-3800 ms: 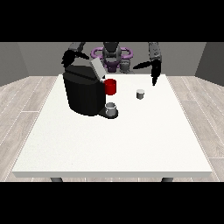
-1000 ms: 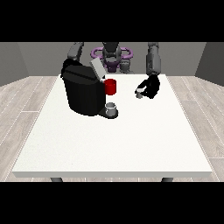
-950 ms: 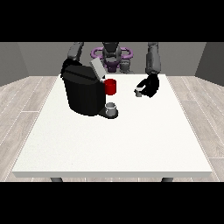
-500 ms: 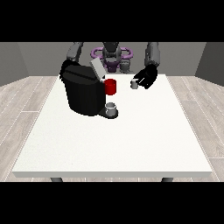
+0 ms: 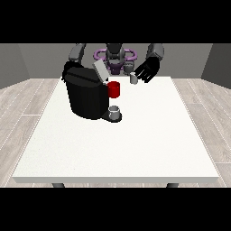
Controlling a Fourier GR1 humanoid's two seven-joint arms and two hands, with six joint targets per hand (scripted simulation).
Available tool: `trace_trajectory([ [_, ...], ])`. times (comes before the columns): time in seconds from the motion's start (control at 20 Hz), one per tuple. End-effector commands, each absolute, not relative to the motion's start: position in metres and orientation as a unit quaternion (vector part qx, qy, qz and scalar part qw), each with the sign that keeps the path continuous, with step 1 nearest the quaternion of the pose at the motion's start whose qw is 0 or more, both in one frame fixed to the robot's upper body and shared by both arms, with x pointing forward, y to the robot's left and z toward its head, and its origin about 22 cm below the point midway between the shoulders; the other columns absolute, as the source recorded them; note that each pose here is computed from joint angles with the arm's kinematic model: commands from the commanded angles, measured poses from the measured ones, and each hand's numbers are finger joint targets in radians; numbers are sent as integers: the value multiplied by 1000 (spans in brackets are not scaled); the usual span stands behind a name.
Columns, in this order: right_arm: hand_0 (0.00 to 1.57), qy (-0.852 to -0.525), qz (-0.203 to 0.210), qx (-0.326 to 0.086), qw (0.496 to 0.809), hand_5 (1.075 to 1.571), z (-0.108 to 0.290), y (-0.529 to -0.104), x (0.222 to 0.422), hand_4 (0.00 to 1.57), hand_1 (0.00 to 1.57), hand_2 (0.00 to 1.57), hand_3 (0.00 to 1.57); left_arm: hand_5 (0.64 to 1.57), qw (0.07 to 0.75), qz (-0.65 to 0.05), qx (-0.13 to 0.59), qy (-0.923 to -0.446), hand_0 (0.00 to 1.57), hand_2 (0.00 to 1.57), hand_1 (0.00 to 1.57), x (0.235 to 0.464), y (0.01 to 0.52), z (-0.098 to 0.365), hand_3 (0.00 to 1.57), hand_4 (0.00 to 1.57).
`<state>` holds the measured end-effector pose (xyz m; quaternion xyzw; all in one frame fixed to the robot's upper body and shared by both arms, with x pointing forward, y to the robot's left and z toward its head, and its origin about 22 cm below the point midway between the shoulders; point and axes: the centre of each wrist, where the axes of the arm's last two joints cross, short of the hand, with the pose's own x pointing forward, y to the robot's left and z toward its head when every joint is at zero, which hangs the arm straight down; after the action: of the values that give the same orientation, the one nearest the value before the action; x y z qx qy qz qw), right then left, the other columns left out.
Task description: Insert the coffee pod into the coffee machine and close the lid
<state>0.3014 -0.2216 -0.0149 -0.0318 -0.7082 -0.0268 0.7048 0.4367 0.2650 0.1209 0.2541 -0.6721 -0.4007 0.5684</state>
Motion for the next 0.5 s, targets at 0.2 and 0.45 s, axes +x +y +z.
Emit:
trace_trajectory([
  [0.2, 0, -732, -10, -2, 681, 1571, -5, -196, 294, 489, 0, 0, 0, 1571, 552, -367, 299, -687, 1017, 1206, 1017, 448, 288, 178, 1226, 503],
  [0.45, 0, -735, 0, -19, 678, 1571, 17, -187, 311, 494, 0, 0, 0, 1571, 553, -355, 279, -700, 1239, 1262, 1239, 455, 272, 210, 1198, 476],
])
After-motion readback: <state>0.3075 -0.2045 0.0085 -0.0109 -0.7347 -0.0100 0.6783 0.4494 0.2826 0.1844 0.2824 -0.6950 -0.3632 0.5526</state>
